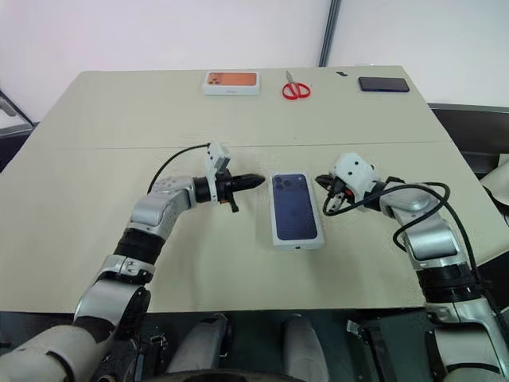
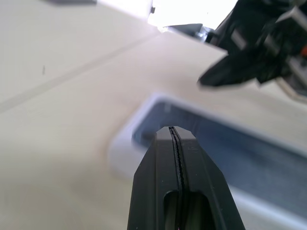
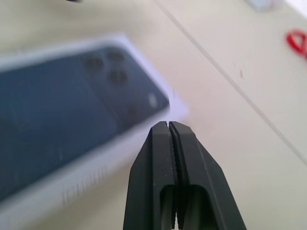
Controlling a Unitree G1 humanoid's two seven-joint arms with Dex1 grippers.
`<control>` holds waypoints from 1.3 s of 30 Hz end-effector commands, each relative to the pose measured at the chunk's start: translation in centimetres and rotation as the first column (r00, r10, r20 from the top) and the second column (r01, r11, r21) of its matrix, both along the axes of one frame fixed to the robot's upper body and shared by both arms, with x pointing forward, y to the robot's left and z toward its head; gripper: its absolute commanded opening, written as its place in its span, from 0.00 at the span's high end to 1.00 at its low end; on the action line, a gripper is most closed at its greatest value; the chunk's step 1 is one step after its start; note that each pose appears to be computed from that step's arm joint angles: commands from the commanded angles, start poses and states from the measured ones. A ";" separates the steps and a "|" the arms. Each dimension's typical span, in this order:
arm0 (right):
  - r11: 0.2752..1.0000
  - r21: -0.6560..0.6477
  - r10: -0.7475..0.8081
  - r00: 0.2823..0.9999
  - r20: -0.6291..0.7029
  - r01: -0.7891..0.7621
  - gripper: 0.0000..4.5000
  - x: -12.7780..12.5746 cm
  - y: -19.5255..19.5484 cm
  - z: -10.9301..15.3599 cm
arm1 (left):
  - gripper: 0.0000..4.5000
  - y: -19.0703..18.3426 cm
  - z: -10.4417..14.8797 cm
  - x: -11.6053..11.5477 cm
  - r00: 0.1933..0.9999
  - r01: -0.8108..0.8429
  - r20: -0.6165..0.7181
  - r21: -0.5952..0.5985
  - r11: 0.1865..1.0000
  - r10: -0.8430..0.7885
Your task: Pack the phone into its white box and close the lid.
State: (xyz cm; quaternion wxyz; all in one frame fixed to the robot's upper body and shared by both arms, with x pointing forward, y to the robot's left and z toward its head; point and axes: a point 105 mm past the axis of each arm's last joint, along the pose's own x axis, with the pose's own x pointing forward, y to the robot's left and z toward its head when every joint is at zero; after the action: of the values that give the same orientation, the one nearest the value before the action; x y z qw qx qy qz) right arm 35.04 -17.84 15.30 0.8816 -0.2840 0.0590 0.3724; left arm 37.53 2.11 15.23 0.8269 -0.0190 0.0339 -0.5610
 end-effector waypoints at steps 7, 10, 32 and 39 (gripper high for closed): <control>0.984 -0.133 0.112 0.992 -0.053 -0.118 0.99 -1.5 2.1 -2.8 | 1.00 -2.0 -4.6 -1.1 0.994 0.105 -0.014 0.225 0.969 -0.104; 0.966 -0.121 0.206 0.962 -0.177 -0.229 0.99 -4.6 1.9 -4.1 | 1.00 -1.1 -6.2 -2.3 0.987 0.161 -0.057 0.272 0.949 -0.151; 0.962 0.209 0.203 0.972 -0.121 -0.175 0.00 -4.4 1.6 0.5 | 0.01 12.0 0.9 -1.7 0.968 -0.188 0.182 0.086 0.978 0.171; 0.971 0.212 0.134 0.985 -0.109 -0.108 0.00 -5.6 -1.7 0.7 | 0.01 18.1 -0.5 -5.2 0.937 -0.332 0.165 0.155 0.930 0.307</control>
State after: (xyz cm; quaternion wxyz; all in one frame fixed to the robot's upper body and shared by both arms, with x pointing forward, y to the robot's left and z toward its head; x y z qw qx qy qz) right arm 29.85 -19.31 14.63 0.8759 -0.1673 0.0831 0.4449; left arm 32.94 19.61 13.56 0.9028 0.0800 0.0445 -0.4203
